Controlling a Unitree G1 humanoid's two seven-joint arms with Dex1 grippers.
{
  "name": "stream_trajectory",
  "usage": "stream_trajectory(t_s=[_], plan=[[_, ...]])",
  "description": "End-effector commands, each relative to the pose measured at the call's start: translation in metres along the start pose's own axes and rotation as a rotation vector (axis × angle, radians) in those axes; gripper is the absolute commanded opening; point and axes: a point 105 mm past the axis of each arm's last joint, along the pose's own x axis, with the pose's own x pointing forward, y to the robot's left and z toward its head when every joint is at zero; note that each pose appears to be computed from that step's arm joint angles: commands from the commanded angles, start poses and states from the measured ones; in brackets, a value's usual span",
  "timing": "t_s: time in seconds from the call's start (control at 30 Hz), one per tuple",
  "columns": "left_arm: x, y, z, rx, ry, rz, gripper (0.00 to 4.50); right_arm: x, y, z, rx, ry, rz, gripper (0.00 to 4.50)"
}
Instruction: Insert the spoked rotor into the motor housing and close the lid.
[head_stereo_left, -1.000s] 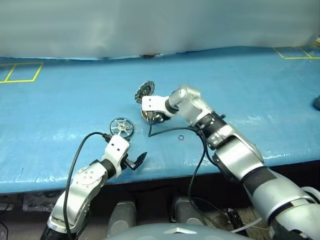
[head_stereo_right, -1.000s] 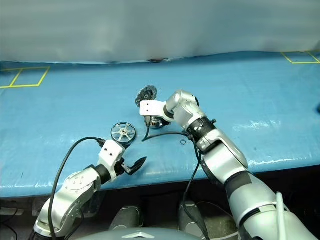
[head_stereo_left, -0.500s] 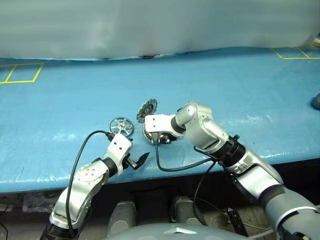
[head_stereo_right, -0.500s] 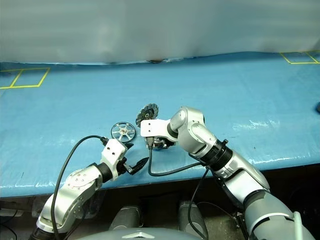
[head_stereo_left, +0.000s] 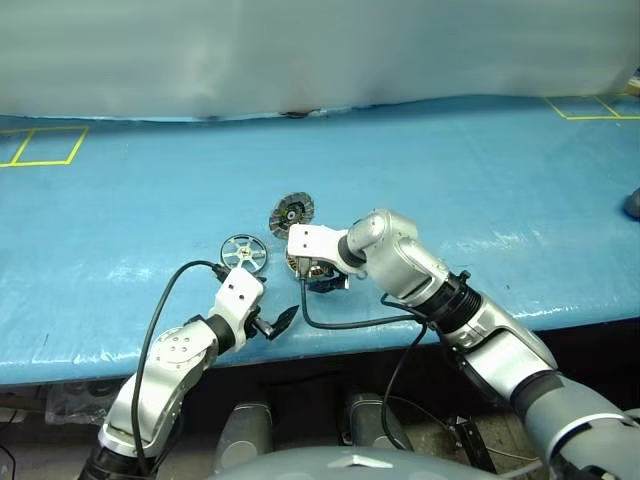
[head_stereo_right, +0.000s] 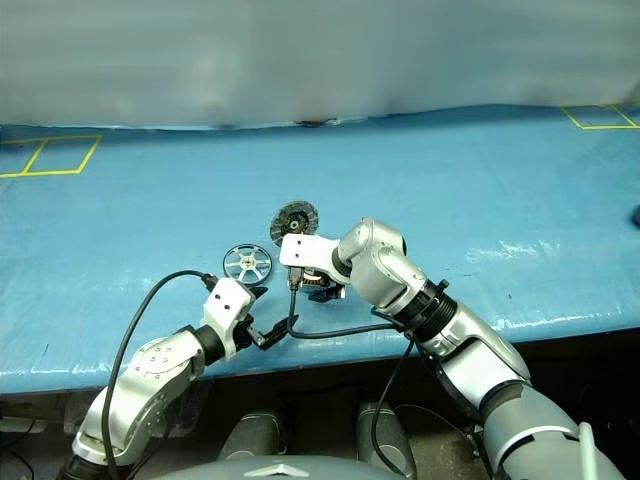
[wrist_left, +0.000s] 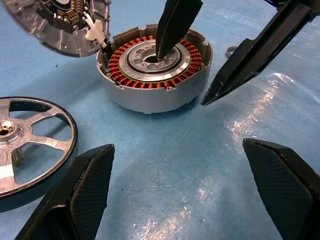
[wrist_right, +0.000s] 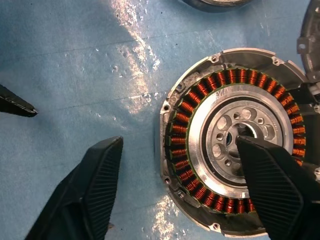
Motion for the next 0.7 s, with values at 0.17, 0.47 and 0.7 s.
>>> stream_trajectory(t_s=[0.17,0.47,0.7], plan=[[-0.001,-0.004,0.014,0.029,-0.05,-0.031,4.5,-0.039,-0.006,0.031,-0.025,-0.158,-0.051,4.23],[-0.001,-0.011,0.024,0.053,-0.113,-0.073,4.5,-0.101,-0.027,0.026,0.307,-0.483,-0.466,4.23],[-0.002,-0.017,0.028,0.126,-0.156,-0.121,4.5,-0.087,0.009,-0.003,0.689,-0.627,-0.669,4.23]])
